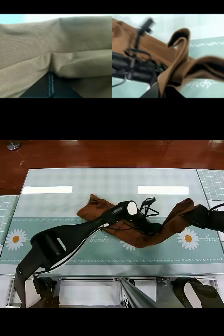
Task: Fold the shirts.
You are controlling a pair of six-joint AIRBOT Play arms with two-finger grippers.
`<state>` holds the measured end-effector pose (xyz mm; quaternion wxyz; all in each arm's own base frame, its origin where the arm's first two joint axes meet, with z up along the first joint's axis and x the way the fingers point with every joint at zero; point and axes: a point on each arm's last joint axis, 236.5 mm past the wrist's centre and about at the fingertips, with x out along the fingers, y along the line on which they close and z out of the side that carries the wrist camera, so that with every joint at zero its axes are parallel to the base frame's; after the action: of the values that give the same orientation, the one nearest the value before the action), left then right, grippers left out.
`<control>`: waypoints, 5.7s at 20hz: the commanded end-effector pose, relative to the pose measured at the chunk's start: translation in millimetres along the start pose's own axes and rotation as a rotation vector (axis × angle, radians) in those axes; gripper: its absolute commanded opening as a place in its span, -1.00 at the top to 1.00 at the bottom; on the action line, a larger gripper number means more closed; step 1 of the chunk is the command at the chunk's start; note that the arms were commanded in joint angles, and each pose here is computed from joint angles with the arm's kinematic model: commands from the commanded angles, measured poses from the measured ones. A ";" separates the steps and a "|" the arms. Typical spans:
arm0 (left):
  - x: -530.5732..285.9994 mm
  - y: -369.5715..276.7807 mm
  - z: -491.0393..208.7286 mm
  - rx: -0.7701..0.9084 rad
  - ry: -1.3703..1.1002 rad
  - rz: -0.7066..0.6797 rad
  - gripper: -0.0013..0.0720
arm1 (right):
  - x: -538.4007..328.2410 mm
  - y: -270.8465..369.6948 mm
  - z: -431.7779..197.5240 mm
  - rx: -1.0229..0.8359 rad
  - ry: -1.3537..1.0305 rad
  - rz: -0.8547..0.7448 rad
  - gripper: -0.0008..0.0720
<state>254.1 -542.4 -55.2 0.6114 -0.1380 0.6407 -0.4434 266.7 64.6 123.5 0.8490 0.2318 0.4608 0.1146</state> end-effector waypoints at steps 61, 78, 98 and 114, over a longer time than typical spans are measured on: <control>-367.7 221.2 -181.2 -0.474 -0.682 0.364 0.90 | 274.3 39.7 -109.4 0.359 0.590 0.166 -0.63; -367.4 221.2 -181.4 -0.474 -0.681 0.364 0.90 | 72.6 76.7 207.1 -0.103 0.072 0.073 0.87; -372.1 223.5 -177.4 -0.450 -0.702 0.381 0.90 | -191.2 -240.7 -105.4 0.938 0.234 -1.012 0.86; -542.5 81.8 -21.8 0.047 -0.919 0.486 0.90 | -62.0 4.6 224.4 0.062 -0.401 0.108 0.87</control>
<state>349.1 -71.2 168.8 0.9001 -0.1823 0.3649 -0.1532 361.8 -128.4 229.5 0.8860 0.3423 0.3029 -0.0778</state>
